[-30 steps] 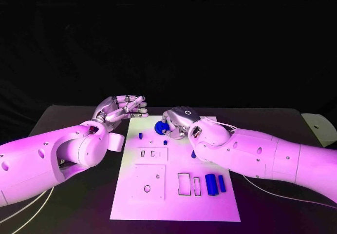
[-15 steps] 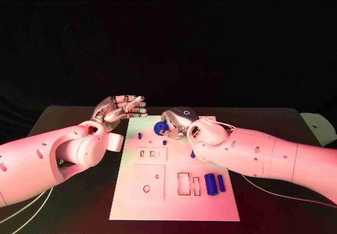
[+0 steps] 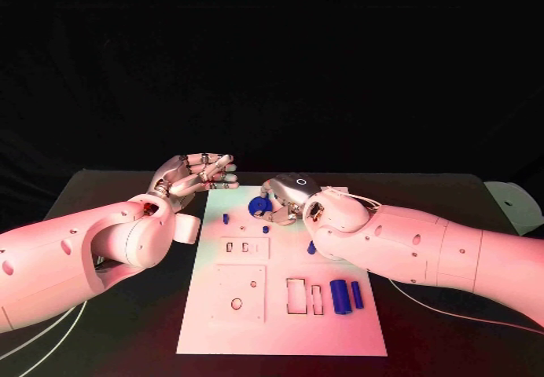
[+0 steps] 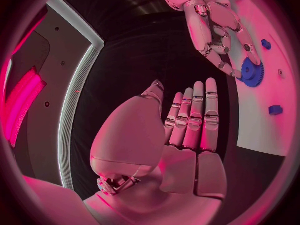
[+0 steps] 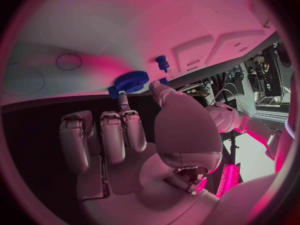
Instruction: Assemble the parts on the task board
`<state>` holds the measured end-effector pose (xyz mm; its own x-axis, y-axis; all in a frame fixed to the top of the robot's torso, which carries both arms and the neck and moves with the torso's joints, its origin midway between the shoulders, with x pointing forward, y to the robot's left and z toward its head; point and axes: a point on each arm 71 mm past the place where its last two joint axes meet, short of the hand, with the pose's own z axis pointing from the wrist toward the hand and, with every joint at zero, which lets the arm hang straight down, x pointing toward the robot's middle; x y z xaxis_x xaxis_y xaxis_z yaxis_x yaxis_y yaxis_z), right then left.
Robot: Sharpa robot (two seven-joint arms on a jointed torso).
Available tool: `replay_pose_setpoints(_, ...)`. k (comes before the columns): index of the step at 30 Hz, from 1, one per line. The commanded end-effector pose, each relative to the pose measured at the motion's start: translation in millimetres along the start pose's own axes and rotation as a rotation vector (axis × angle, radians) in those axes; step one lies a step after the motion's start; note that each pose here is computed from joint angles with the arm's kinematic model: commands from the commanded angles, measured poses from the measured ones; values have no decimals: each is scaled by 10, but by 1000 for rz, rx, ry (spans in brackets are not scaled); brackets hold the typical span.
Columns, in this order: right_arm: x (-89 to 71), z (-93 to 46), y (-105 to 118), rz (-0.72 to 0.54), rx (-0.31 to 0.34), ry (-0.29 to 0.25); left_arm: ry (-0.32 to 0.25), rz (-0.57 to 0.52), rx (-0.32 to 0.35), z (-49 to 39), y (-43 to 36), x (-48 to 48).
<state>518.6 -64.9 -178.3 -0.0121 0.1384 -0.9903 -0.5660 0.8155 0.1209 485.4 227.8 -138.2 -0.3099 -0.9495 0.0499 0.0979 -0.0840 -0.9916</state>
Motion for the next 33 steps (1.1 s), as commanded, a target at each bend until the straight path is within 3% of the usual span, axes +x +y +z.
replay_pose_setpoints(1,48,-13,-27,-4,9,49,8,-5,6,5,-11,16)
replay_pose_setpoints(10,13,-55,-73,5,17,12,8,-5,6,5,-10,12)
replay_pose_setpoints(15,-84,-174,-114,30,2,-72,6,-4,7,4,-11,5)
replay_pose_setpoints(19,-250,-321,-227,73,-5,-143,3,-3,7,1,-12,-9)
replay_pose_setpoints(22,-448,-467,-431,152,-3,-158,3,-2,7,-3,-13,-16)
replay_pose_setpoints(25,-581,-632,-721,249,27,-108,5,-3,10,-5,-16,-18)
replay_pose_setpoints(33,-694,-1131,-1403,395,64,-77,22,-2,32,6,-23,10)
